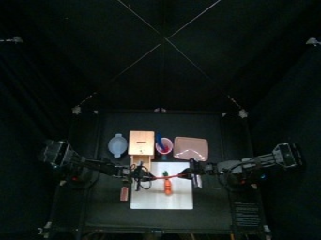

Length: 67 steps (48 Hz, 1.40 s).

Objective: Cut carrot

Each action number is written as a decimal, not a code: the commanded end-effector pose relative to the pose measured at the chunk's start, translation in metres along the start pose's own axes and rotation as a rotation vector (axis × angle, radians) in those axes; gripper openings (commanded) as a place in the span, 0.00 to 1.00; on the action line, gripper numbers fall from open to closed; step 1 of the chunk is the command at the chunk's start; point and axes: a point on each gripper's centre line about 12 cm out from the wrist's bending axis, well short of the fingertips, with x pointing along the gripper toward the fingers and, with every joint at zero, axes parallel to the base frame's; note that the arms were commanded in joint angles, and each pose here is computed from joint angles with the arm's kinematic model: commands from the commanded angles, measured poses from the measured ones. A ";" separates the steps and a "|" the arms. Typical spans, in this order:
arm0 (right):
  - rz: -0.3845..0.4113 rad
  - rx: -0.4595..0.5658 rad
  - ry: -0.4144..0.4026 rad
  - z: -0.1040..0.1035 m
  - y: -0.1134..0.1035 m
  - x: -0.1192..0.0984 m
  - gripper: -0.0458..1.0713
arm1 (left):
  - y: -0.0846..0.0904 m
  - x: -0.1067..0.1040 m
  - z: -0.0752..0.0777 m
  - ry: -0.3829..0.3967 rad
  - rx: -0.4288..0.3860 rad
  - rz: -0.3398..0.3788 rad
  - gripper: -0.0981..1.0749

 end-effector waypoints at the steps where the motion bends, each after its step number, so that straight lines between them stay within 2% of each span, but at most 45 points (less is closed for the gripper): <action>1: 0.006 -0.001 0.004 0.002 0.003 0.003 0.26 | -0.006 0.013 0.015 -0.039 -0.004 -0.007 0.44; 11: 0.027 -0.013 0.114 -0.019 0.009 0.013 0.26 | -0.006 0.032 0.008 -0.016 -0.012 0.005 0.44; 18: 0.032 -0.015 0.157 -0.027 0.011 0.016 0.26 | -0.005 0.038 0.007 -0.011 -0.006 0.007 0.44; 29: 0.029 -0.039 0.155 -0.026 0.009 0.015 0.26 | 0.006 0.040 0.006 -0.007 -0.031 0.041 0.44; 39: 0.025 -0.056 0.181 -0.033 0.008 0.020 0.26 | 0.017 0.045 -0.002 0.022 -0.045 0.066 0.44; 51: 0.022 -0.055 0.195 -0.035 0.007 0.023 0.26 | 0.020 0.048 -0.004 0.055 -0.045 0.067 0.44; 61: 0.024 -0.078 0.183 -0.032 0.008 0.024 0.26 | 0.022 0.048 -0.002 0.051 -0.047 0.070 0.44; 67: 0.026 -0.091 0.167 -0.027 0.008 0.023 0.26 | 0.022 0.047 0.006 0.032 -0.036 0.065 0.44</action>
